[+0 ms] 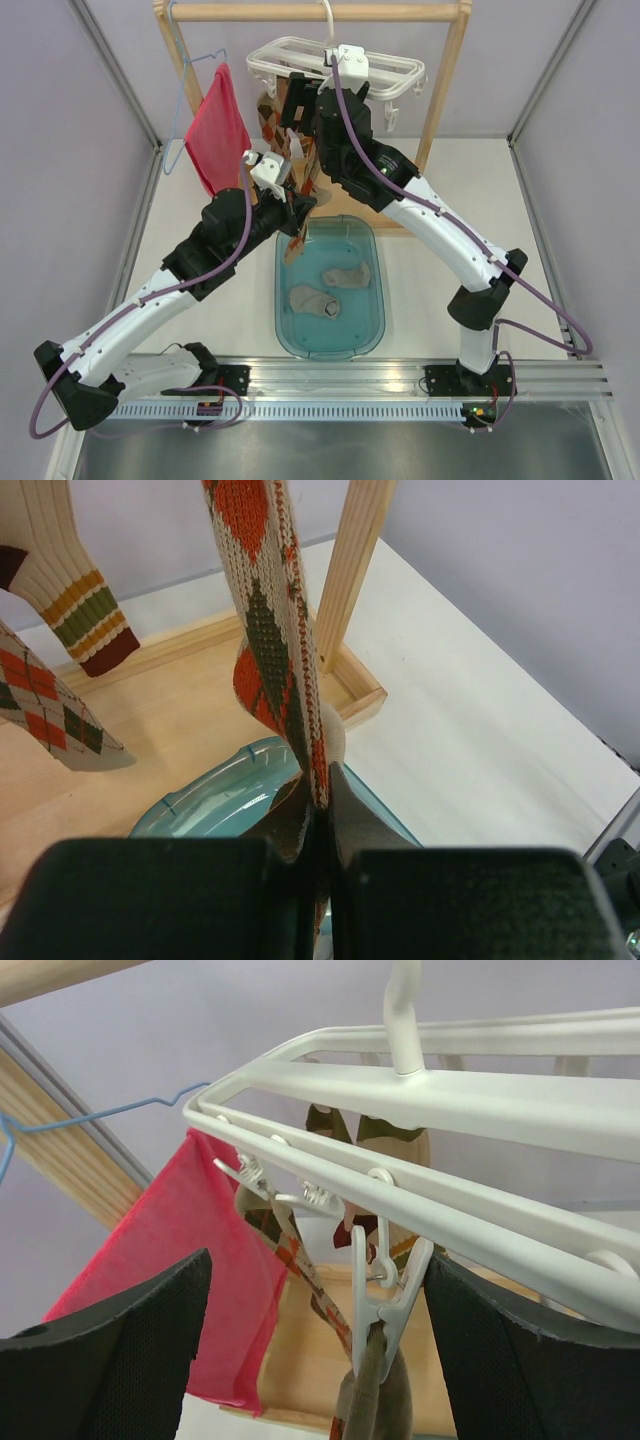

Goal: Remove the socks clipped to the hanger

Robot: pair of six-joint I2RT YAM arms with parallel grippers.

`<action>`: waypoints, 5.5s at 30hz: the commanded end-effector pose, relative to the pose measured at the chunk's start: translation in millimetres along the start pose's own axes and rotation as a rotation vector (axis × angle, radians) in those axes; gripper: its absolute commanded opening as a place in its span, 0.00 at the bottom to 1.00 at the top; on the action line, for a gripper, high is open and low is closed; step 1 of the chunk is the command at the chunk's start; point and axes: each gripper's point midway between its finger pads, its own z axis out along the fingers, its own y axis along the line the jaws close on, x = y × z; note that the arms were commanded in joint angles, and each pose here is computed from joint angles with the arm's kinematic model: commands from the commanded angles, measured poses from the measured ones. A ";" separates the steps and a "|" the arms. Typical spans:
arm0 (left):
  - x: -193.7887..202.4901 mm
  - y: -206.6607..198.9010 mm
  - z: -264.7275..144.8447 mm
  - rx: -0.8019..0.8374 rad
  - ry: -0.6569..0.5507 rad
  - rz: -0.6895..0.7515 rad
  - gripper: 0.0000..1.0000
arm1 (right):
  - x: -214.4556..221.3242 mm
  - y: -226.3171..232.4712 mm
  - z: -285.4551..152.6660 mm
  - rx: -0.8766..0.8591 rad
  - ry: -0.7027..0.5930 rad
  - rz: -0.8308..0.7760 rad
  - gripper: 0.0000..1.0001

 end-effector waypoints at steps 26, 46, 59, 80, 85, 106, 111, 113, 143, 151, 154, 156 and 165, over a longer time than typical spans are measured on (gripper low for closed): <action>-0.7 -0.5 -4.6 0.020 -0.001 0.029 0.02 | -20.6 -12.2 16.6 0.033 -0.052 -0.012 0.01; 3.7 22.0 -1.1 -0.067 0.012 0.030 0.02 | 12.0 -24.8 -20.4 -0.005 0.017 -0.057 0.74; 5.4 20.1 -13.1 -0.051 0.025 -0.005 0.02 | 89.8 -99.6 -90.0 0.039 0.122 -0.098 0.73; 143.4 -46.3 -29.2 0.063 0.320 -0.067 0.02 | 200.6 -222.5 -136.7 0.195 0.283 -0.075 0.76; 170.8 -41.3 -12.4 0.021 0.361 -0.067 0.02 | 206.2 -238.3 -141.9 0.210 0.290 -0.057 0.76; 179.5 -8.0 -8.9 -0.187 0.377 -0.055 1.00 | 222.8 -266.6 -144.6 0.234 0.325 -0.046 0.77; 155.1 18.0 -19.0 -0.296 0.298 -0.072 1.00 | 226.1 -267.6 -144.5 0.226 0.338 -0.048 0.77; 141.0 34.8 -21.3 -0.329 0.260 -0.117 1.00 | 226.5 -269.4 -144.2 0.228 0.341 -0.051 0.77; -1.6 186.9 138.2 -0.384 -0.090 -0.260 1.00 | 242.1 -293.2 -131.8 0.207 0.373 -0.040 0.77; 10.1 234.8 166.6 -0.553 -0.122 -0.204 1.00 | 242.5 -299.8 -129.7 0.217 0.373 -0.054 0.77; 13.4 244.6 177.8 -0.567 -0.130 -0.188 1.00 | 246.6 -302.0 -126.7 0.221 0.384 -0.055 0.77; 16.3 248.4 186.3 -0.562 -0.121 -0.167 1.00 | 250.1 -300.1 -122.8 0.206 0.388 -0.043 0.77; 29.6 264.5 217.0 -0.534 -0.099 -0.136 0.45 | 260.5 -293.1 -113.1 0.174 0.408 -0.025 0.76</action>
